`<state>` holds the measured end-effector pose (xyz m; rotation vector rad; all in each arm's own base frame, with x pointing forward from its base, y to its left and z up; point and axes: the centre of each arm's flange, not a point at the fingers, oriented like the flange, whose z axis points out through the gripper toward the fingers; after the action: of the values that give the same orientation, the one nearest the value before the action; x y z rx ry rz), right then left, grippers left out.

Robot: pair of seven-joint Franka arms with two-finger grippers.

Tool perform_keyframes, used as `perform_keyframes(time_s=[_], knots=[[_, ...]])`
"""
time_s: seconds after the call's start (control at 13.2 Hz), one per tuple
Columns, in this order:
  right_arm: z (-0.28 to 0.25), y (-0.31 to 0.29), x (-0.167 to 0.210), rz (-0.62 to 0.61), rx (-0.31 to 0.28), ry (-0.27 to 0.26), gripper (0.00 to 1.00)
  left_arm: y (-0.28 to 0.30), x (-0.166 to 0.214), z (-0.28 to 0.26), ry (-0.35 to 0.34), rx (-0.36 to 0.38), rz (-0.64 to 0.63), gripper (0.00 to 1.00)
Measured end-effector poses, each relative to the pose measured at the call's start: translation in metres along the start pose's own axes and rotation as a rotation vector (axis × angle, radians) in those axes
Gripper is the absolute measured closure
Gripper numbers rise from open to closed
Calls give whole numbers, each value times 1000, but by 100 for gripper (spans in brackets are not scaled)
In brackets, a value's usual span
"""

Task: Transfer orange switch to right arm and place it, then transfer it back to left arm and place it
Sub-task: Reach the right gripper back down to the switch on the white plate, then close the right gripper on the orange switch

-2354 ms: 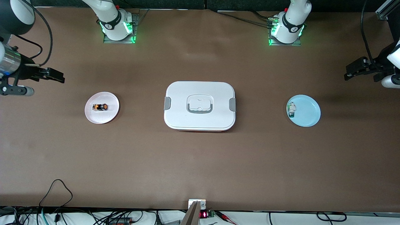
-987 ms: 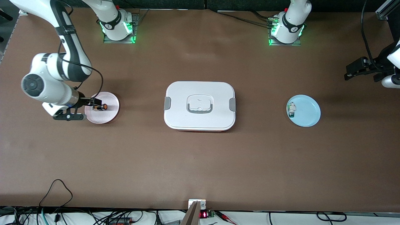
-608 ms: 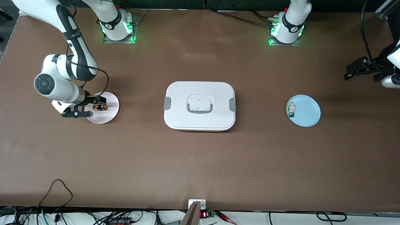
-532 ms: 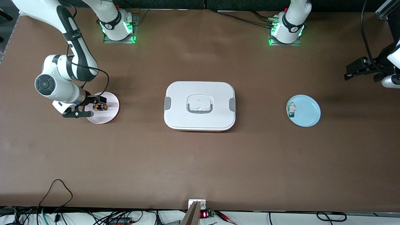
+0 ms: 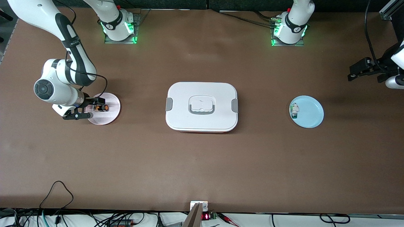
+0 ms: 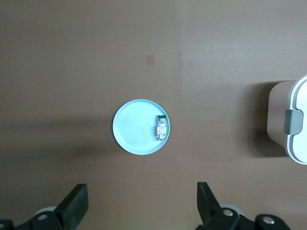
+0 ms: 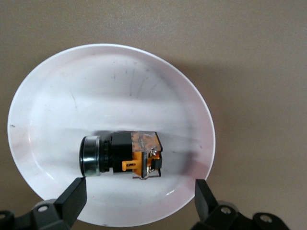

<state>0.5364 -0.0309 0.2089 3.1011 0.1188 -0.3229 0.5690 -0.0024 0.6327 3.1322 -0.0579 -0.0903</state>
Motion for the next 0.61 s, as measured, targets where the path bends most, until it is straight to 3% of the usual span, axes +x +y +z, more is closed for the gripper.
perform_keyframes(time_s=[0.23,0.61], knots=[[8,-1,1,16,36,-7,0,0,0,0,0,0,0,0],[12,-2,6,12,34,22,0,1,0,0,0,0,1,0]])
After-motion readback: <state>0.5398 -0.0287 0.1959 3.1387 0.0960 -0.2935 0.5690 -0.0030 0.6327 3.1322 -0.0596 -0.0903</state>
